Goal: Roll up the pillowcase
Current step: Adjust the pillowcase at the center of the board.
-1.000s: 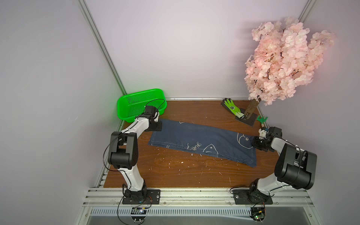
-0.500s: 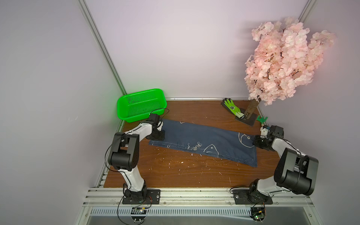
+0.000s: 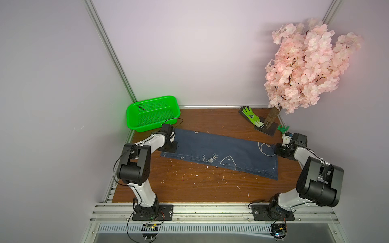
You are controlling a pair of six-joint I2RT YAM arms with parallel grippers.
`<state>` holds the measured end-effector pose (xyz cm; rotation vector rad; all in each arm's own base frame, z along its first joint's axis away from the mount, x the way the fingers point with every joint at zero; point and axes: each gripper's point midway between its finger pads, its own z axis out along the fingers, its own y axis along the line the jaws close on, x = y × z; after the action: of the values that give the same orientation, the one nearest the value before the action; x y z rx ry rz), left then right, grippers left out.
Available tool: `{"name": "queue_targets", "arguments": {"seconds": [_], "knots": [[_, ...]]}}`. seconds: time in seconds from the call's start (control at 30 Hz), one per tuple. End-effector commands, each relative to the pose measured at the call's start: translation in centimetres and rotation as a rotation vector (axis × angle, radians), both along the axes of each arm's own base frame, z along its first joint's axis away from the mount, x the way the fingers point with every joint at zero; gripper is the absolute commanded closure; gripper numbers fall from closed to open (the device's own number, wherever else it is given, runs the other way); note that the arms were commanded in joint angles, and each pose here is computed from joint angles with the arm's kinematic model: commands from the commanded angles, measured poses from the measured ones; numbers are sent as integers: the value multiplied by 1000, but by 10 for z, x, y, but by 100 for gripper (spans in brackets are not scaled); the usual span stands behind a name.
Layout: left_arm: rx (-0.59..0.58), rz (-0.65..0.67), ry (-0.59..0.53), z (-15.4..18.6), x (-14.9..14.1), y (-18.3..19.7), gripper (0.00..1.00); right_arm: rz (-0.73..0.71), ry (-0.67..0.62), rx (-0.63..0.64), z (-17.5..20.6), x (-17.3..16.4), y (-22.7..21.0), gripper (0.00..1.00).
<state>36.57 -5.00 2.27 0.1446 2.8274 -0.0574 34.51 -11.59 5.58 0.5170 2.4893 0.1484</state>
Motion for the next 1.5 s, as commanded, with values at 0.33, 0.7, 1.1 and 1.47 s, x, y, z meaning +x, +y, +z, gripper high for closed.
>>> {"name": "queue_targets", "arguments": {"seconds": [0.33,0.7,1.1,1.47], "knots": [[5,-11,58,-2,-9,0,58,-25,82,-70,-1,-18,-9,57],[-101,-30,-24,39,21,-24,58,63,-33,28,53,-14,64,43],[-94,-101,43,13,16,-45,57,-24,66,181,-15,-60,135,43],[7,-89,63,-6,1,-26,53,-12,114,123,-29,-66,130,42]]}}
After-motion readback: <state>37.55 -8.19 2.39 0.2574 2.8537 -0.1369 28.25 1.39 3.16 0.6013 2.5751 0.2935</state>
